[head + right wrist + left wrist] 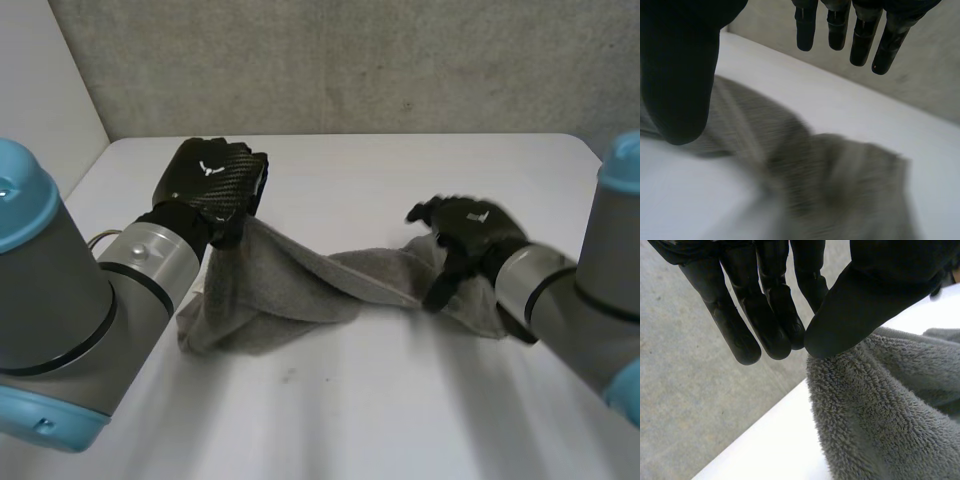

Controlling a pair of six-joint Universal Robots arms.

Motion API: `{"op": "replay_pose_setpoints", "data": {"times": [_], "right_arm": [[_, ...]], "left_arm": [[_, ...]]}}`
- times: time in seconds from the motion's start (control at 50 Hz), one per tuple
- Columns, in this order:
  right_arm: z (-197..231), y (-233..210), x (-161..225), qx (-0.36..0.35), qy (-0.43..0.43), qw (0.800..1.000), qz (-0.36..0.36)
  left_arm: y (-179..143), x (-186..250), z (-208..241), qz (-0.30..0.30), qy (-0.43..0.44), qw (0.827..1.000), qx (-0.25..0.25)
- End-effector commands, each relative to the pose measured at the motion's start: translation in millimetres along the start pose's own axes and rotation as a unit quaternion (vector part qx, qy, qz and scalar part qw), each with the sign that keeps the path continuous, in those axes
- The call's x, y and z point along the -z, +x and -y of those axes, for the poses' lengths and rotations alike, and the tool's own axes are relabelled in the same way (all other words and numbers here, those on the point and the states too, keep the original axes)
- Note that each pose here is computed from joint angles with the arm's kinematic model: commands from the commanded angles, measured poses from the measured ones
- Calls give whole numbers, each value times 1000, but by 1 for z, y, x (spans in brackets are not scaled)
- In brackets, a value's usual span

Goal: Fold the towel.

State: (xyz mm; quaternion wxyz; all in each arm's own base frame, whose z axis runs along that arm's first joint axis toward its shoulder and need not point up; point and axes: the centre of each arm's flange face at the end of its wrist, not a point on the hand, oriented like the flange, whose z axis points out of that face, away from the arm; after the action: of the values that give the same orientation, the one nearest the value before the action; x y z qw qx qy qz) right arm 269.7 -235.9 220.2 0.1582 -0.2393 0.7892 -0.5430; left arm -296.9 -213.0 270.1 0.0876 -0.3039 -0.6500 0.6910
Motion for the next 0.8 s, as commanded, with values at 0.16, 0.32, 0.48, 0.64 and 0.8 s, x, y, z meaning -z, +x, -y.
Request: {"op": "replay_pose_setpoints", "data": {"times": [0.16, 0.32, 0.48, 0.64, 0.8], "right_arm": [[-40, -14, -31, -97, 0, 995, 33], [-54, -17, -57, -90, 42, 994, 39], [-49, -15, -59, -86, 62, 994, 35], [7, -6, -15, 19, 120, 993, -2], [72, -4, 45, 200, 189, 960, -52]], "left_arm": [[-3, 23, 30, 2, 45, 998, 38], [-2, 25, 27, 1, 39, 998, 39], [-4, 23, 21, 4, 31, 999, 39], [-14, 14, 11, 20, 15, 999, 38], [-21, 12, 7, 29, 5, 999, 39]]}}
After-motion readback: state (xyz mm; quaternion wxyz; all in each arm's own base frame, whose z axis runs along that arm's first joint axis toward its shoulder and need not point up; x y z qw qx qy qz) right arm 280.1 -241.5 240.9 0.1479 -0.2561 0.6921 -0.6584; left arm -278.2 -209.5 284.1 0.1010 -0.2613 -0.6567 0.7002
